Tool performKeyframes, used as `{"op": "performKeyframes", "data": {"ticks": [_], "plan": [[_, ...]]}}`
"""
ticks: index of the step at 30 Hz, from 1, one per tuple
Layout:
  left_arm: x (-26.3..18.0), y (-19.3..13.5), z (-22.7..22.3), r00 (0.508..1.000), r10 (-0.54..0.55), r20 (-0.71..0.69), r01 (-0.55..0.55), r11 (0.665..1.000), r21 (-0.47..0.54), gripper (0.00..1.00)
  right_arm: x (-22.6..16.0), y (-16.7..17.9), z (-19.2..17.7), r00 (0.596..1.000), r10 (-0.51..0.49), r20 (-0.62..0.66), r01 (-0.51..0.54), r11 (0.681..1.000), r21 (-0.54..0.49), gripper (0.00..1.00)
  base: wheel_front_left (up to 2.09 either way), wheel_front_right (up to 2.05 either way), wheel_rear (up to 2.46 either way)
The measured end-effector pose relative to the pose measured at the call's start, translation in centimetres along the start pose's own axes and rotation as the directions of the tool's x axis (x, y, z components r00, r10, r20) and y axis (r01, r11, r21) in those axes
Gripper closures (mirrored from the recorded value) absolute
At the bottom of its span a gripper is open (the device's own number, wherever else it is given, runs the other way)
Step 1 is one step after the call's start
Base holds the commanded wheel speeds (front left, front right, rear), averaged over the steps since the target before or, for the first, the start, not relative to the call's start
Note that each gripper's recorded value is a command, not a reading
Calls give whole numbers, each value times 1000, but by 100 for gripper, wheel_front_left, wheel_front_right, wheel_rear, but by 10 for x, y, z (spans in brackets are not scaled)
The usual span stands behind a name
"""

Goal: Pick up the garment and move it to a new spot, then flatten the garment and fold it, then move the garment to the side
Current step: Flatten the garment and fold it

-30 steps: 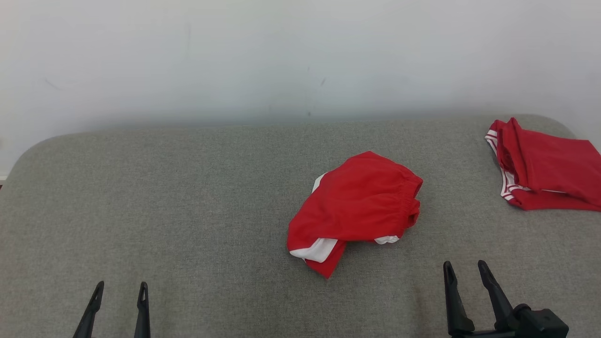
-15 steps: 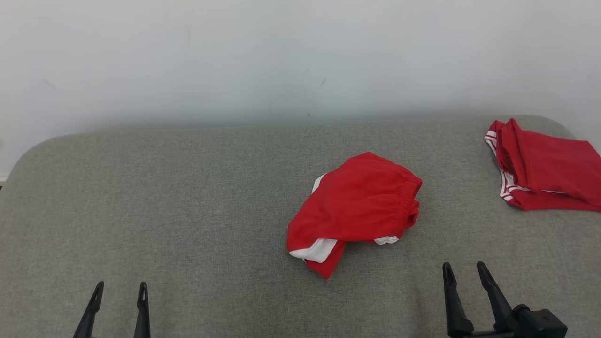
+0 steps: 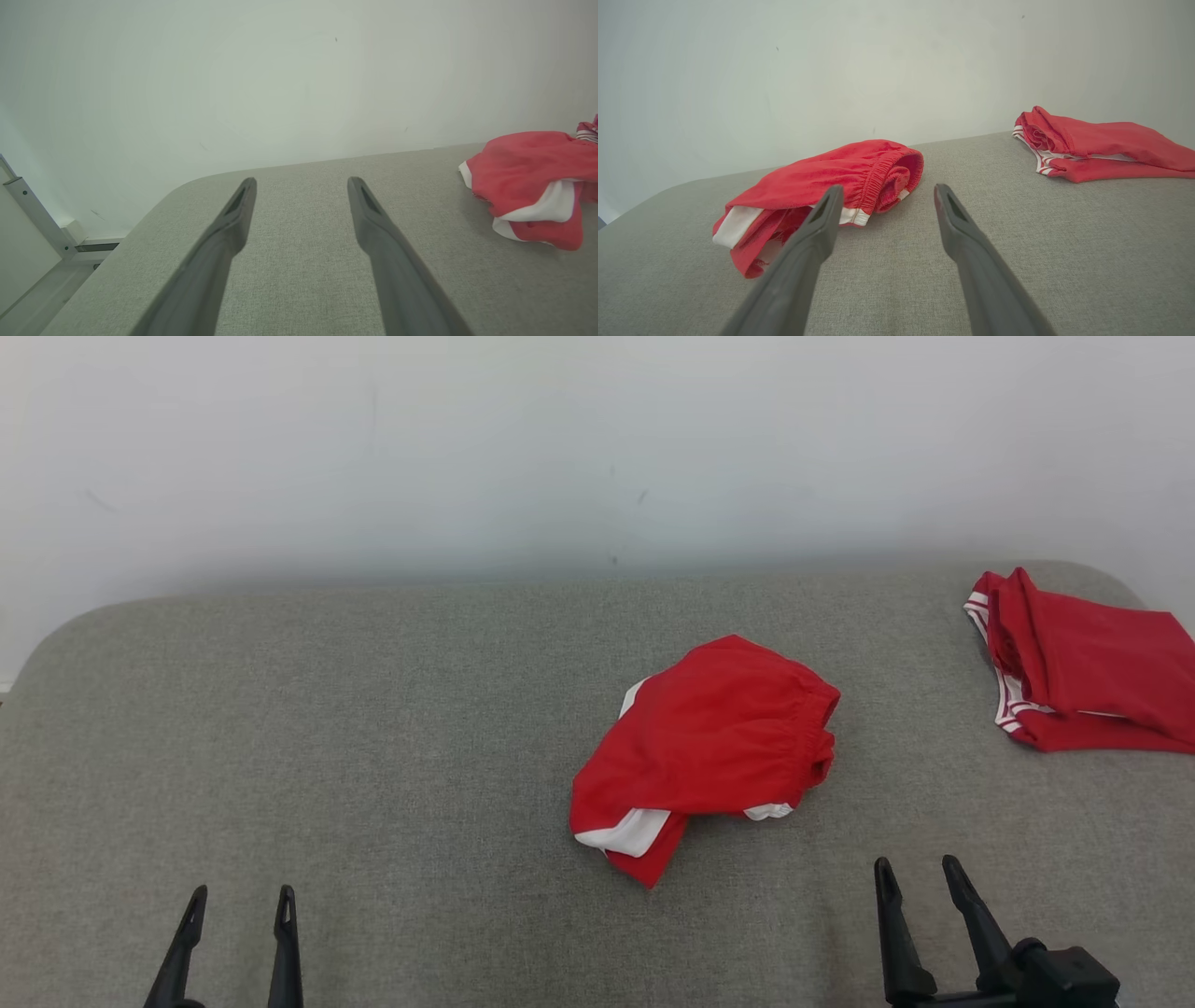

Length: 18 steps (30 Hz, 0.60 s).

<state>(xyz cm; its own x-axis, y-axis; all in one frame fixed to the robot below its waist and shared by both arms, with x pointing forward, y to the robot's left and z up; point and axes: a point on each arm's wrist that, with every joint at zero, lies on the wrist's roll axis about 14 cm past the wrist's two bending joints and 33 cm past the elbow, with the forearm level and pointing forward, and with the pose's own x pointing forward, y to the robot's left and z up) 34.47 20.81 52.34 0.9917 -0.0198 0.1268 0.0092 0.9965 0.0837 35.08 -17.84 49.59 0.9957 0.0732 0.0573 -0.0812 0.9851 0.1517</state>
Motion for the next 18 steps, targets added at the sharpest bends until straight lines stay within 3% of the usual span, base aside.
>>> {"op": "performKeyframes", "data": {"ticks": [10, 18], "plan": [[6, -2, 1, 1000, 2, 5, -2, 1000, -5, 0, 32, 9, -10, 996, 79, -47, -81, 996, -43, 0, 0, 0, 0], [9, -1, -2, 1000, 15, -3, -15, 1000, -14, 0, 61, 16, -39, 978, 134, -159, -147, 987, -67, 0, 0, 0, 0]]}}
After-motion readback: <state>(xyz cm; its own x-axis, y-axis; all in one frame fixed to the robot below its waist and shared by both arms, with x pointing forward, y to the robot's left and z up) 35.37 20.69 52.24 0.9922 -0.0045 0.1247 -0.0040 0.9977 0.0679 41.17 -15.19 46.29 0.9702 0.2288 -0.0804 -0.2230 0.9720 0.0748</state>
